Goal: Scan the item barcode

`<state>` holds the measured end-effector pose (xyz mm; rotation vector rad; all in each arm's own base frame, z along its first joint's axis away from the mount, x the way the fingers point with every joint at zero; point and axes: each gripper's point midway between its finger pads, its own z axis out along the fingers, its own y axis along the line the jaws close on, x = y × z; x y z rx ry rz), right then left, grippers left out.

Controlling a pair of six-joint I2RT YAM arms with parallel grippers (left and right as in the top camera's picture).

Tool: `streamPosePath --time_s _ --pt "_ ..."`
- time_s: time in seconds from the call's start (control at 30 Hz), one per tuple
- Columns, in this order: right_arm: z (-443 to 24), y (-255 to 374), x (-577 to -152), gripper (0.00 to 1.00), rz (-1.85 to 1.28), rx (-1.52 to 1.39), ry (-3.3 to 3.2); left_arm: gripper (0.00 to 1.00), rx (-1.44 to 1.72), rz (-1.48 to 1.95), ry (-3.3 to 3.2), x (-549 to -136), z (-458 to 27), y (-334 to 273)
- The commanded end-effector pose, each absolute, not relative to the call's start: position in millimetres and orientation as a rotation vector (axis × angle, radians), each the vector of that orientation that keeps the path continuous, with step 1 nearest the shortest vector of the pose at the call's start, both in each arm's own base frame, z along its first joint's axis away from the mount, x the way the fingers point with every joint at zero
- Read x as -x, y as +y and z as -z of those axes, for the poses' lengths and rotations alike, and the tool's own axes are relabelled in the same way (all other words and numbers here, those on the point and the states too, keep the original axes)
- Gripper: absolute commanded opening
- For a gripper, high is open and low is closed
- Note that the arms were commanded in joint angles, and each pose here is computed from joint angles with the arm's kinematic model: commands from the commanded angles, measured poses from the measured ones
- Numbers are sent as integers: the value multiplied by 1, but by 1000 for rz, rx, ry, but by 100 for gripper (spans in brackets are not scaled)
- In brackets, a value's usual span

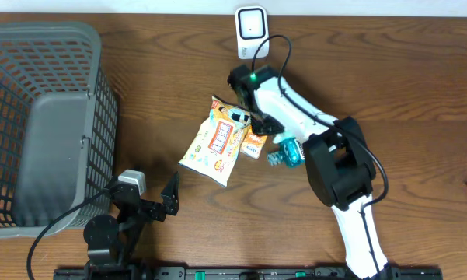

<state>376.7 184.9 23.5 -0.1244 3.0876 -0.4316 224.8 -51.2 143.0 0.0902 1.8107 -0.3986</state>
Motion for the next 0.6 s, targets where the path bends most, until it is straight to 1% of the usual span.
streamPosePath --time_s 0.0,0.13,0.17,0.2,0.4,0.57 --pt "-90 231 -376 1 -150 351 3082 98 -70 404 1842 -225 -131 -50" --pt "-147 242 -371 1 -540 469 2978 98 -70 404 1842 -225 -131 -50" --pt "-171 245 -364 1 -738 538 2920 98 -70 404 1842 -225 -131 -50" --pt "-182 247 -360 1 -842 583 2885 98 -70 404 1842 -225 -131 -50" --pt "-224 252 -329 1 -1390 859 2628 98 -70 404 1842 -225 -131 -50" --pt "-243 252 -309 1 -1634 1001 2392 98 -70 404 1842 -225 -131 -50"
